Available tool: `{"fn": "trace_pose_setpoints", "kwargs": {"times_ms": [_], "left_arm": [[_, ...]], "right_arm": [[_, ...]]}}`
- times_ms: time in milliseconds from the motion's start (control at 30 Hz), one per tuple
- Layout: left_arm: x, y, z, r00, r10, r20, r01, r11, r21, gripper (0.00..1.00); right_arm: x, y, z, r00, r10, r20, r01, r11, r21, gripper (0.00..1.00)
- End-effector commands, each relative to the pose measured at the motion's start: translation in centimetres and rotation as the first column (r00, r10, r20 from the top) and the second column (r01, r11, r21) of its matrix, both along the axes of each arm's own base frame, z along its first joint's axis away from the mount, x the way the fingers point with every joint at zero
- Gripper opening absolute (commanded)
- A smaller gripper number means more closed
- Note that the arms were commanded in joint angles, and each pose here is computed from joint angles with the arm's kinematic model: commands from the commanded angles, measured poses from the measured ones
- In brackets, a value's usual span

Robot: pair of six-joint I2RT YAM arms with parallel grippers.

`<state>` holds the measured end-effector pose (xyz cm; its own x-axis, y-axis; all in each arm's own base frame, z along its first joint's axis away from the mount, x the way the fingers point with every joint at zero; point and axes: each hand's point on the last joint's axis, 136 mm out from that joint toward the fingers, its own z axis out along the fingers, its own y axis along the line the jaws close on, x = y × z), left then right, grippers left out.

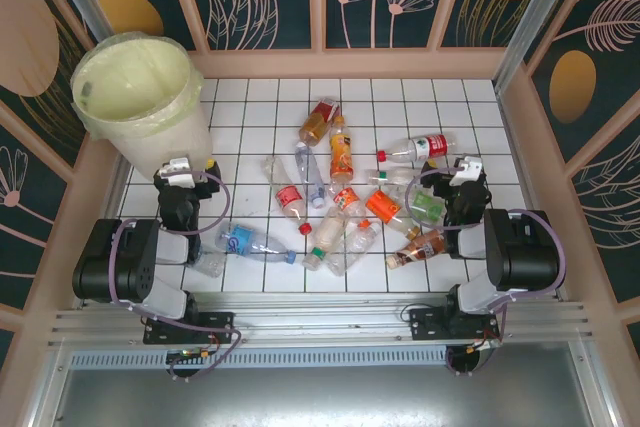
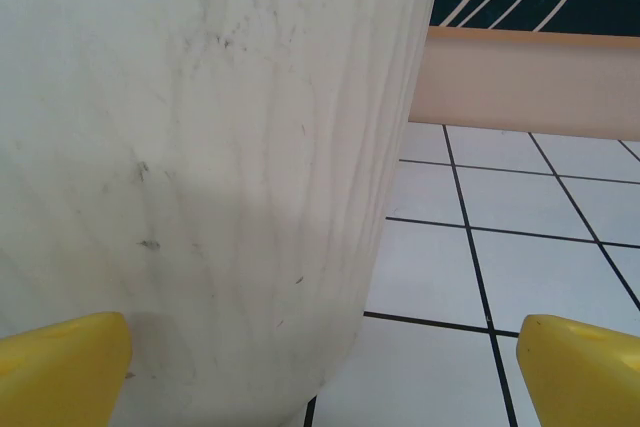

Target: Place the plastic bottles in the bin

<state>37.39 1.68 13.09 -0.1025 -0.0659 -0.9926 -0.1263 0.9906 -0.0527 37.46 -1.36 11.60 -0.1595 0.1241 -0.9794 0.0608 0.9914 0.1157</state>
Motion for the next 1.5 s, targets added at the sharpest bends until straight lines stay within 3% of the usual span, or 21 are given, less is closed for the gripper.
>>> {"fn": "trace_pose_setpoints", "kwargs": {"times_ms": [0, 933, 1167, 1467], "left_arm": [[0.3, 0.2, 0.6, 1.0, 0.009, 0.021, -0.009, 1.0, -0.003, 0.99], [0.3, 0.4, 0.7, 1.0, 0.017, 0.017, -0.017, 1.0, -0.003, 0.99], [-0.3, 0.6, 2.5, 0.999, 0.03, 0.023, -0.03, 0.999, -0.014, 0.99], [-0.6, -0.7, 6.3, 1.0, -0.007, -0.012, 0.004, 0.971, -0.239, 0.99]], "right_arm": [[0.3, 0.0, 0.6, 1.0, -0.003, 0.025, 0.003, 1.0, -0.008, 0.99], [0.3, 0.0, 0.6, 1.0, -0.003, 0.025, 0.004, 1.0, -0.008, 0.99], [0.3, -0.1, 1.7, 0.999, -0.031, 0.023, 0.031, 0.999, -0.015, 0.99], [0.0, 1.1, 5.4, 0.999, -0.038, -0.016, 0.038, 0.999, 0.014, 0.99]]}}
